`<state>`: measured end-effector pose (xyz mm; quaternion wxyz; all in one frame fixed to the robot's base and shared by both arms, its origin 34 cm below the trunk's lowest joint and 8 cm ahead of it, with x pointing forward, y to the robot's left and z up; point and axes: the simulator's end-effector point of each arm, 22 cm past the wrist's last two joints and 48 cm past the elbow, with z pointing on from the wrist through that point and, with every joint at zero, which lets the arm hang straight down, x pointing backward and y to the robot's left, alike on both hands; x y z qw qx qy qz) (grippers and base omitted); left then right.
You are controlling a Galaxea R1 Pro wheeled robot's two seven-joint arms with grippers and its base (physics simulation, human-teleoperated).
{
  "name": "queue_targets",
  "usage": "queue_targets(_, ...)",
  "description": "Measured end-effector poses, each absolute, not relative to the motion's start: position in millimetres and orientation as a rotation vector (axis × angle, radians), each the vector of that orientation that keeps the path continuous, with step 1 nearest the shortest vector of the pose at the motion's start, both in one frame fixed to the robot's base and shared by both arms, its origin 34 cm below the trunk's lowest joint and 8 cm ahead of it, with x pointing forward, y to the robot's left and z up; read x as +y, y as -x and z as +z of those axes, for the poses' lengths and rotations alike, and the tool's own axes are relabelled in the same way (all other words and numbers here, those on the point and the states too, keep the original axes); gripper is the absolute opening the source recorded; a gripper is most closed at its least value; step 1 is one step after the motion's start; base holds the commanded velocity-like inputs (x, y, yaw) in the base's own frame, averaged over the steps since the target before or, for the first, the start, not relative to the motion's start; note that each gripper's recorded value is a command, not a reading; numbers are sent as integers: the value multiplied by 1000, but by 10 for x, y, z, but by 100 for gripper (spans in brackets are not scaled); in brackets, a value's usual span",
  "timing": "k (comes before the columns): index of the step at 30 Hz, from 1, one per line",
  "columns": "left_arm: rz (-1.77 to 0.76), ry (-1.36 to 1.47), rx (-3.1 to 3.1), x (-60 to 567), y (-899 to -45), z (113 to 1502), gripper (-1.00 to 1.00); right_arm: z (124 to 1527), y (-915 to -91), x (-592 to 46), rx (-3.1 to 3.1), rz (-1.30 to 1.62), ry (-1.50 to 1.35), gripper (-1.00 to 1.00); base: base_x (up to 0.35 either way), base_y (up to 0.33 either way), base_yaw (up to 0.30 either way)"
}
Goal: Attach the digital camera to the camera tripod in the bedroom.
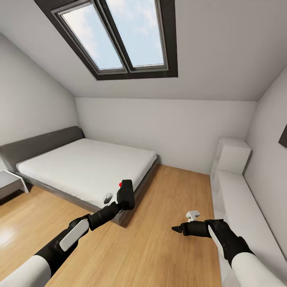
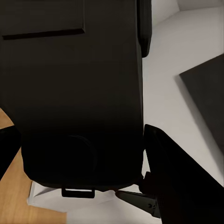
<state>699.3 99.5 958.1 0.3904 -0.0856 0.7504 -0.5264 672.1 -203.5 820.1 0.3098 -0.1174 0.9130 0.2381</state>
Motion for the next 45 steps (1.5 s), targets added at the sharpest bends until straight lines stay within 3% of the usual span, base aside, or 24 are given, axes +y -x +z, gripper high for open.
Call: queue_targets(45,-1315,232,1929,1021,-6891,10003,-100,8684,-6605,-2037,2414,629,310,100,0,0,0)
